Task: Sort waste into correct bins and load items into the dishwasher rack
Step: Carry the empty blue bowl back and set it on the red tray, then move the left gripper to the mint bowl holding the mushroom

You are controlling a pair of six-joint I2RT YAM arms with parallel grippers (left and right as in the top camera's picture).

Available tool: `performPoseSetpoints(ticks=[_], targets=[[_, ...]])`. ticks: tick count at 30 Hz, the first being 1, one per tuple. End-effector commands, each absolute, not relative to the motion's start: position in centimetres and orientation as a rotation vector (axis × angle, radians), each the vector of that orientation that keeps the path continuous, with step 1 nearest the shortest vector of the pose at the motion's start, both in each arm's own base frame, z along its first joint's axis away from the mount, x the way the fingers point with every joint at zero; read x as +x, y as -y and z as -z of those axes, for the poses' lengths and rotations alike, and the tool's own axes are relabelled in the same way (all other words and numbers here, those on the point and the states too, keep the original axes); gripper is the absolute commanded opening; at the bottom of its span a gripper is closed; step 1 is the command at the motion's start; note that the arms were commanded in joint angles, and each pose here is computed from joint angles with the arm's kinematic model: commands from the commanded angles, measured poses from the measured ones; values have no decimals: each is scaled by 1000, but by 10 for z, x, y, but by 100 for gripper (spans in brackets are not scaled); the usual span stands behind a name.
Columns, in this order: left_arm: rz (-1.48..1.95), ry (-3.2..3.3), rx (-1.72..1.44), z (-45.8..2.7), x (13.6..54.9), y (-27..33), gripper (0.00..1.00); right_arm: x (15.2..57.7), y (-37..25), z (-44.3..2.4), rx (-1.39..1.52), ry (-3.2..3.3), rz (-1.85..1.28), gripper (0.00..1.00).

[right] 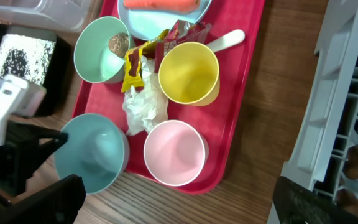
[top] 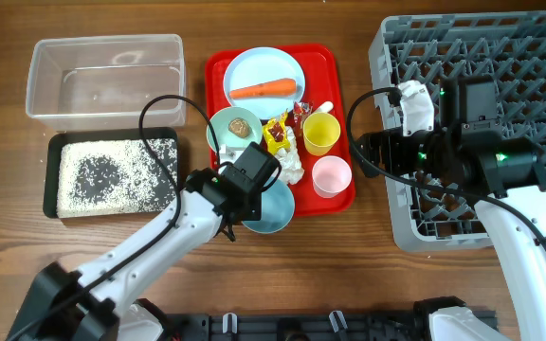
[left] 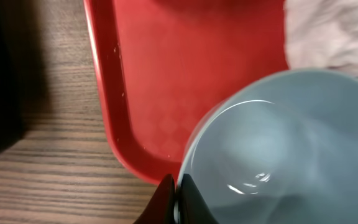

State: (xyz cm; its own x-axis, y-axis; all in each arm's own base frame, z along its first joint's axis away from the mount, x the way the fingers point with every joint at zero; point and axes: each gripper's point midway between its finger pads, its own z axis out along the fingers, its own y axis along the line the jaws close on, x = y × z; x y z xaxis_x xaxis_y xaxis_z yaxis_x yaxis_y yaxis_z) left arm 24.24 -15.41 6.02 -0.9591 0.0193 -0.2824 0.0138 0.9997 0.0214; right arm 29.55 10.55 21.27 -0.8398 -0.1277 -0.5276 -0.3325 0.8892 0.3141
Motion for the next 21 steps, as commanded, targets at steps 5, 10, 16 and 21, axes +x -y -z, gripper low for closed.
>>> performPoseSetpoints(ticks=[5, 10, 16, 21], targets=[[4, -2822, -37, -48, 260, 160, 4, 298, -105, -215, -310, -2549, -544, 100], [-4, -2811, -130, -49, 272, 143, 4, 298, -105, -215, -309, -2549, -544, 100], [-24, -2805, -251, -49, 283, 119, 5, 299, -105, -216, -301, -2549, -547, 99], [-15, -2817, -247, -48, 280, 120, 47, 301, -106, -217, -279, -2542, -552, 100]])
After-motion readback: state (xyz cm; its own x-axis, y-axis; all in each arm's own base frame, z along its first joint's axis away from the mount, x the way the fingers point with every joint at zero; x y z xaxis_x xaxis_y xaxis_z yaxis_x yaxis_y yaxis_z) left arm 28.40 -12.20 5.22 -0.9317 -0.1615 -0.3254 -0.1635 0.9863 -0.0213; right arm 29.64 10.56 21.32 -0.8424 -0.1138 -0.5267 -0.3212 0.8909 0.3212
